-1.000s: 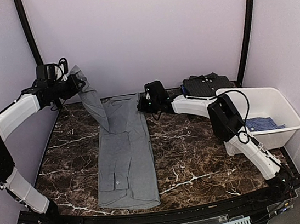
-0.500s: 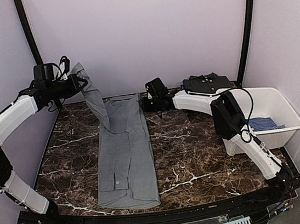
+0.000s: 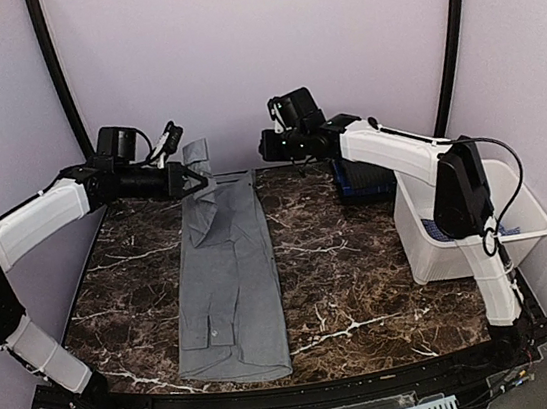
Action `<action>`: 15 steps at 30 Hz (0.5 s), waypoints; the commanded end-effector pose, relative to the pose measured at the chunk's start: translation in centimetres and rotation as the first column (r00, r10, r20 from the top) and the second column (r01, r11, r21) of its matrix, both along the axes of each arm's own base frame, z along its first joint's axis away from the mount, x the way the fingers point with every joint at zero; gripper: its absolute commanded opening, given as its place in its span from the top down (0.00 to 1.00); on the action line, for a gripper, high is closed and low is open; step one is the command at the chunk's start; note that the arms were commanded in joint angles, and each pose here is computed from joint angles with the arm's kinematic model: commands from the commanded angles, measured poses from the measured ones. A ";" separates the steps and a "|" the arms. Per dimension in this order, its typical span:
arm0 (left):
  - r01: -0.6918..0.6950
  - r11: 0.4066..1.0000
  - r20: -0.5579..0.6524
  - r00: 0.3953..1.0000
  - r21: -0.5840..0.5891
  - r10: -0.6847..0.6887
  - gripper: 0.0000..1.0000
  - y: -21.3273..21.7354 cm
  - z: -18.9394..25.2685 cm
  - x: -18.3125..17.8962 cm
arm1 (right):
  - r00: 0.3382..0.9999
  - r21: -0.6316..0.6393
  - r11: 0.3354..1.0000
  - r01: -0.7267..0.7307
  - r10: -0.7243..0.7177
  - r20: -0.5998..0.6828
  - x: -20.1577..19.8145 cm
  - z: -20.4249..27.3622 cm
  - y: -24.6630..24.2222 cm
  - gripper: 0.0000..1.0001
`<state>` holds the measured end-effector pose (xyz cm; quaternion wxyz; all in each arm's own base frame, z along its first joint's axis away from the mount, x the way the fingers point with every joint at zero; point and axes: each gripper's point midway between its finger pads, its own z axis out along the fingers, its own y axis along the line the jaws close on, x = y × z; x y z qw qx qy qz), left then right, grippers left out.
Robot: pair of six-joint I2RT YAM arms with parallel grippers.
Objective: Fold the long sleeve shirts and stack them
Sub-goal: Fold the sleeve of the rectangle-folded shirt.
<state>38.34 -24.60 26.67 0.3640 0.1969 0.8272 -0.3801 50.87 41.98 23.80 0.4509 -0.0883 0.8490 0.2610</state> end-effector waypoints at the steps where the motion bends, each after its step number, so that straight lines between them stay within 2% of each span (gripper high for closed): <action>1: 0.152 0.987 -0.194 0.971 0.054 -0.139 0.96 -1.5 -5.8 -4.9 | 0.999 -0.077 0.997 -0.005 0.001 -0.041 -2.4 -1.5 -1.1 0.79; 8: 0.268 0.954 -0.356 0.911 0.131 -0.208 0.95 -3.1 -10.8 -9.2 | 0.995 -0.112 0.992 -0.056 0.046 -0.087 -6.0 -2.9 -1.6 0.77; 15: 0.348 0.886 -0.454 0.872 0.307 -0.185 0.95 -3.8 -14.6 -11.5 | 0.987 -0.114 0.988 -0.107 0.092 -0.128 -8.3 -4.0 -1.0 0.77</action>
